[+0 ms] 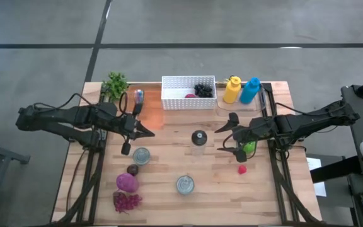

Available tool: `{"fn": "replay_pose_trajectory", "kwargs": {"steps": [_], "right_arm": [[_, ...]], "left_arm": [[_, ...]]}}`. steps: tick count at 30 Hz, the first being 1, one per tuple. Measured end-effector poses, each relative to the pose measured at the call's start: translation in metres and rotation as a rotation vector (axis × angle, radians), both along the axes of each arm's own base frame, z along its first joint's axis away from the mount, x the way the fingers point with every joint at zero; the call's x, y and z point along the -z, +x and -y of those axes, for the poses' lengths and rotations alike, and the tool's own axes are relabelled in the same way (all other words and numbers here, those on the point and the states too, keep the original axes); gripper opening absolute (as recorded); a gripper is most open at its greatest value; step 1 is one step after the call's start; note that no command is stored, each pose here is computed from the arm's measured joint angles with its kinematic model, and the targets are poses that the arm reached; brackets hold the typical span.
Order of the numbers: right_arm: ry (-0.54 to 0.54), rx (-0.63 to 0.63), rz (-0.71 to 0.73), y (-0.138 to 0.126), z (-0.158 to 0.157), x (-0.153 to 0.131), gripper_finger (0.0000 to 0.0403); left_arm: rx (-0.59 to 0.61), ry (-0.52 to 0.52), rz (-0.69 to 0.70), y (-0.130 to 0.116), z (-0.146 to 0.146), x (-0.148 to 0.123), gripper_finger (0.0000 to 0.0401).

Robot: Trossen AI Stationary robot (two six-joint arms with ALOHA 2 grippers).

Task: Pick & Place Food Item
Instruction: Put the black water bottle into the transparent bin

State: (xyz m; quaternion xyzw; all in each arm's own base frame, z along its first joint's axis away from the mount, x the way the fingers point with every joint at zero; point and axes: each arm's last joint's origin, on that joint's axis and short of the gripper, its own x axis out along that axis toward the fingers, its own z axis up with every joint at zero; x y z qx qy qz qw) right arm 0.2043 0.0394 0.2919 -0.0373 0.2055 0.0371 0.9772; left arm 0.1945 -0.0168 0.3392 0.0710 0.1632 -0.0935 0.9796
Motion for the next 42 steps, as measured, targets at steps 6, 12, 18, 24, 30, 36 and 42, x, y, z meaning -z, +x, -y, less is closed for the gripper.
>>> {"fn": "replay_pose_trajectory", "kwargs": {"steps": [6, 12, 18, 24, 30, 36, 42], "right_arm": [[-0.004, -0.002, 0.003, 0.0001, 0.0000, -0.0002, 0.0318], [-0.004, -0.003, 0.010, 0.0004, -0.0001, -0.0009, 0.0326], [-0.002, -0.002, 0.010, 0.0004, -0.0001, -0.0009, 0.0336], [-0.002, -0.002, 0.008, 0.0003, -0.0001, -0.0007, 0.0345], [0.002, -0.001, 0.007, 0.0003, -0.0001, -0.0007, 0.0341], [0.002, -0.001, 0.007, 0.0003, -0.0001, -0.0007, 0.0330], [-0.008, -0.005, 0.007, 0.0002, 0.0000, -0.0007, 0.0323]], "left_arm": [[0.000, 0.000, -0.001, -0.0007, 0.0000, -0.0001, 0.0012], [0.001, 0.002, -0.002, -0.0007, 0.0000, 0.0000, 0.0020], [0.001, 0.003, -0.002, -0.0007, -0.0001, 0.0001, 0.0020], [0.001, 0.003, -0.004, -0.0008, -0.0001, 0.0002, 0.0021], [0.001, 0.003, -0.004, -0.0008, -0.0001, 0.0002, 0.0023], [0.001, 0.003, -0.004, -0.0008, 0.0000, 0.0002, 0.0023], [0.001, 0.003, -0.003, -0.0008, 0.0000, 0.0002, 0.0023]]}}
